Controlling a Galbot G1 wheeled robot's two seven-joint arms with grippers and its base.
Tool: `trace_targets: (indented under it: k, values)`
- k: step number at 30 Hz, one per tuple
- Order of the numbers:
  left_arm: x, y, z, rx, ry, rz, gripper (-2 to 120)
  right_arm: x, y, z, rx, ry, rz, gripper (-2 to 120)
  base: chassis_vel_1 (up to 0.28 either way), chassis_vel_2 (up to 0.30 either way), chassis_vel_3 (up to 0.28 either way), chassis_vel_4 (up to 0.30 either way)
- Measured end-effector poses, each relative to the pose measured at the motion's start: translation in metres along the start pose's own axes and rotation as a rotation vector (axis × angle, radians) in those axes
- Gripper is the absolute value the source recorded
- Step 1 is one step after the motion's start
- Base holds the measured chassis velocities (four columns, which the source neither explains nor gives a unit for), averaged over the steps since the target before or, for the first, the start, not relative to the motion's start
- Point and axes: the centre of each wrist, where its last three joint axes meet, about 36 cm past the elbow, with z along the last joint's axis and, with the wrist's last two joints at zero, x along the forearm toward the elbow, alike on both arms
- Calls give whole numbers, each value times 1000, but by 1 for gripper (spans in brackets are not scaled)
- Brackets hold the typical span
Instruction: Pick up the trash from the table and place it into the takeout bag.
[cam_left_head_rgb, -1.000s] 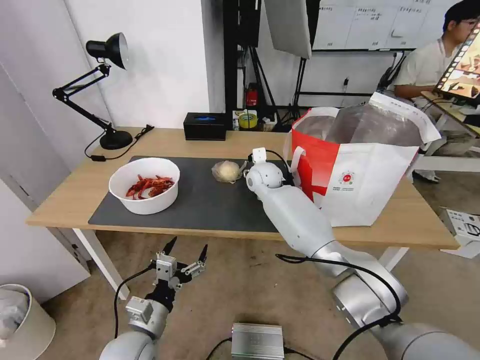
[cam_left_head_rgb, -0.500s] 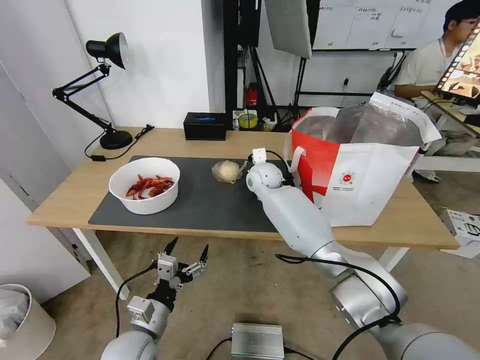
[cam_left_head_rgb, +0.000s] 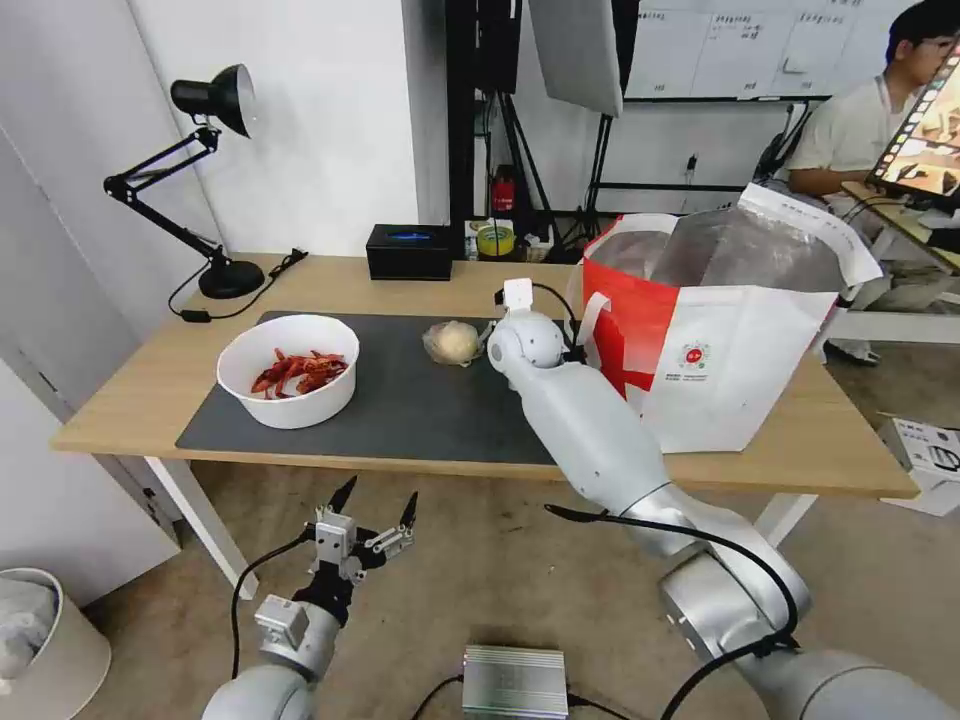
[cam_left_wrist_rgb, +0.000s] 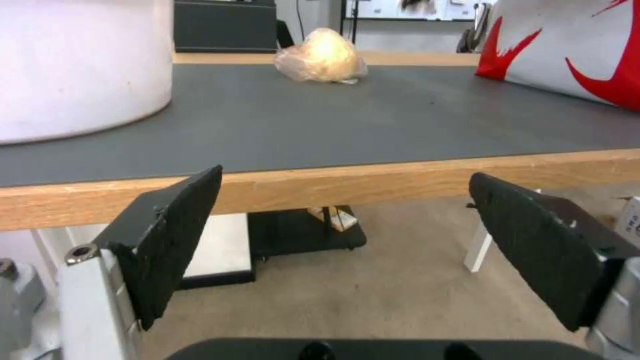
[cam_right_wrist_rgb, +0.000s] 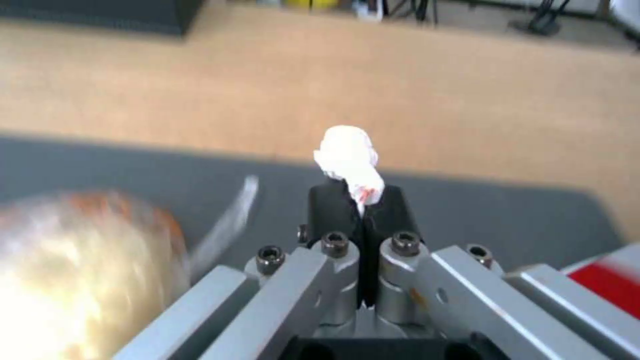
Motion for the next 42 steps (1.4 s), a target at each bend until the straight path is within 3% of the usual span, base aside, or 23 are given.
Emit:
trace_targets:
  k: [10,27,34,42]
  values:
    - [2,2,-3,-2,-16,-13,100,38,-2,-29,-15,-86,-4,0,0,0,0,0]
    - [4,3,-4,-1,-25,-31,100,92,4,-15,-43,-172,-26,0,0,0,0,0]
    - [4,1,-4,1,-28,-36,100,116,-5,3,-51,-197,-61,0,0,0,0,0]
    - [7,2,-4,-2,-28,-45,100,163,-40,19,-54,-317,-98,0,0,0,0,0]
